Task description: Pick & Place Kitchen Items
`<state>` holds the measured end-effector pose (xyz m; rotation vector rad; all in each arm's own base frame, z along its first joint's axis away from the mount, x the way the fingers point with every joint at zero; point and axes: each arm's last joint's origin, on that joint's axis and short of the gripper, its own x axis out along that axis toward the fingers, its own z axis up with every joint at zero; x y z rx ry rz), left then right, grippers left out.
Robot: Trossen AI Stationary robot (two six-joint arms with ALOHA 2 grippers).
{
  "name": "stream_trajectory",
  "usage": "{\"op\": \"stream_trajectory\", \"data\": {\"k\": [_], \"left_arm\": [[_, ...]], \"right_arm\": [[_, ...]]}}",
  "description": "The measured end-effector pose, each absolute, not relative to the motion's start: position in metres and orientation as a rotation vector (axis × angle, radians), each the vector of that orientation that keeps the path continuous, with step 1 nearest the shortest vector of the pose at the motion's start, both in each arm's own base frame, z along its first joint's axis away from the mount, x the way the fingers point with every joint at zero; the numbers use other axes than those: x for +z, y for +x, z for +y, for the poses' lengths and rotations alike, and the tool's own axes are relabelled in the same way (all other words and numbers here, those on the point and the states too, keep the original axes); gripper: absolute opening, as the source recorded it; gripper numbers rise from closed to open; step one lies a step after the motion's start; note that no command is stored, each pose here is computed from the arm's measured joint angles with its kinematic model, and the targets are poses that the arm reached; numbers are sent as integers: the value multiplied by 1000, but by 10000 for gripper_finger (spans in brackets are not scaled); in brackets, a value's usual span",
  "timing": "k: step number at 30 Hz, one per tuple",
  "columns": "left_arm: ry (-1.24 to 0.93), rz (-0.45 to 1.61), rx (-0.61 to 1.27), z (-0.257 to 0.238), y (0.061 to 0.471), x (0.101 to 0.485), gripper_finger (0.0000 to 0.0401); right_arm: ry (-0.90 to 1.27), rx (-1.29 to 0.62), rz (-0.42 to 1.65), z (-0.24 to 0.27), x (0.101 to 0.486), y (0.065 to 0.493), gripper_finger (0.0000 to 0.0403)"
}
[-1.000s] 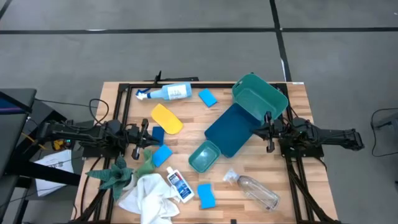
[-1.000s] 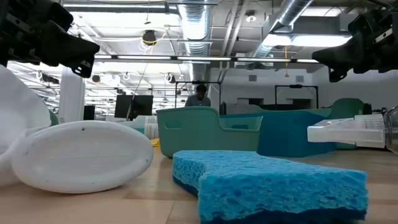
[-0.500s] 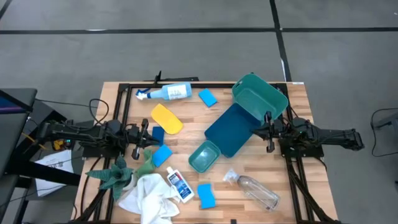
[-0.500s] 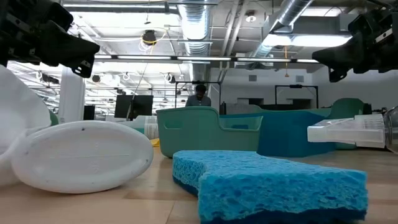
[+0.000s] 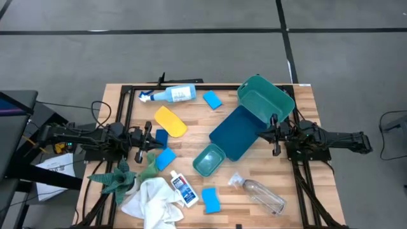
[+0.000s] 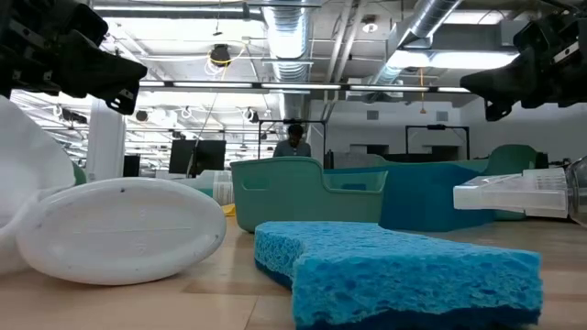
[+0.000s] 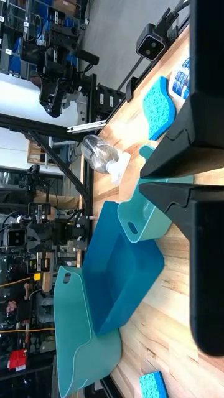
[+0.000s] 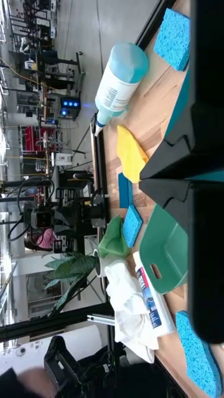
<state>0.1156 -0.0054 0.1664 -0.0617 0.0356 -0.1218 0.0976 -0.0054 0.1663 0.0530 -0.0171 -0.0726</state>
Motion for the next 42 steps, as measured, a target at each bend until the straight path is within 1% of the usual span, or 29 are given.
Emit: {"op": "stream_trajectory", "data": {"k": [10, 12, 14, 20, 23, 29, 32, 35, 37, 42], "left_arm": [[-51, 18, -120, -5, 116, 168, 17], [-36, -52, -117, -5, 116, 175, 17], [-73, -141, -132, -6, 116, 184, 17], [-261, -526, -116, -3, 106, 219, 17], [-336, -683, -138, -2, 99, 231, 17], [-370, -952, -208, -2, 81, 249, 17], [-347, -999, -205, -2, 77, 251, 17], [-272, -1012, -159, -1, 76, 252, 17], [-261, -1020, -137, -1, 77, 254, 17], [-226, -1083, -122, -1, 78, 280, 17]], "right_arm": [[53, -73, -16, -5, 166, 98, 0], [53, -72, -17, -5, 166, 98, 0], [53, -73, -17, -5, 166, 98, 0], [53, -73, -17, -5, 166, 98, 0], [53, -73, -17, -5, 166, 98, 0], [53, -73, -17, -5, 166, 98, 0], [53, -72, -17, -5, 166, 98, 0], [53, -73, -17, -5, 166, 98, 0], [53, -72, -17, -5, 166, 98, 0], [30, -85, -37, -6, 168, 98, 0]]}}
